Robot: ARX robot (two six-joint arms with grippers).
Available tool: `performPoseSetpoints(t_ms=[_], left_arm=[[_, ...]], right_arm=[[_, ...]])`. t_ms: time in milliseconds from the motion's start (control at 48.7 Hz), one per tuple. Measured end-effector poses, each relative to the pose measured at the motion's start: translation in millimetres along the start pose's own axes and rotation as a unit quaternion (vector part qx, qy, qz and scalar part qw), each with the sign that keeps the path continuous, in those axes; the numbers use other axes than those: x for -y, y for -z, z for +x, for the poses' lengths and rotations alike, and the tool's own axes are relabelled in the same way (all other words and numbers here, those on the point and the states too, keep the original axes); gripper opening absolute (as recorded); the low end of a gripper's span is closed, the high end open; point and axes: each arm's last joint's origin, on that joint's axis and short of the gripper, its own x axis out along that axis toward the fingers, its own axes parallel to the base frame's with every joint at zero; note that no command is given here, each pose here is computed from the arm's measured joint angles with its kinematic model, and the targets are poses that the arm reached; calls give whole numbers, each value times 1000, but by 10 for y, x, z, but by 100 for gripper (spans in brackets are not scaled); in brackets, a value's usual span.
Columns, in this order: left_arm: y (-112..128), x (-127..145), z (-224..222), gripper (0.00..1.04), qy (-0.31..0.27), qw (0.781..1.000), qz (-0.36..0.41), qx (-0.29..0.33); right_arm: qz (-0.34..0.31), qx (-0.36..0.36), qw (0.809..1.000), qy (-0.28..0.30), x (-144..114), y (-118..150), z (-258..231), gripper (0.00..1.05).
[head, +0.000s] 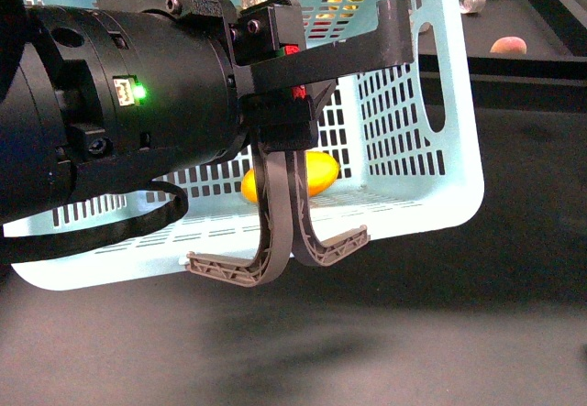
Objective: Pick mango with right arm and hold basket with left
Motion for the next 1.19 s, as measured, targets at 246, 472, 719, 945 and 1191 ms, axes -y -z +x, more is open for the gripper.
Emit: performPoseSetpoints(t_ms=[246, 472, 719, 945, 1191], left_arm=[[-1, 2, 1, 9, 0, 1000, 1, 0], [-1, 2, 1, 9, 0, 1000, 1, 0], [-44, -101, 171, 9, -62, 997, 40, 23], [-298, -306, 462, 9, -148, 982, -101, 57], [-469, -747, 707, 9, -246, 914, -305, 103]], right_arm=[[-1, 0, 1000, 0, 0, 0, 0, 23], [-1, 0, 1000, 0, 0, 0, 0, 57], [-1, 0, 1000, 0, 0, 0, 0, 92], [0, 0, 1000, 0, 0, -1, 0, 96], [0, 1, 1000, 0, 0, -1, -1, 96]])
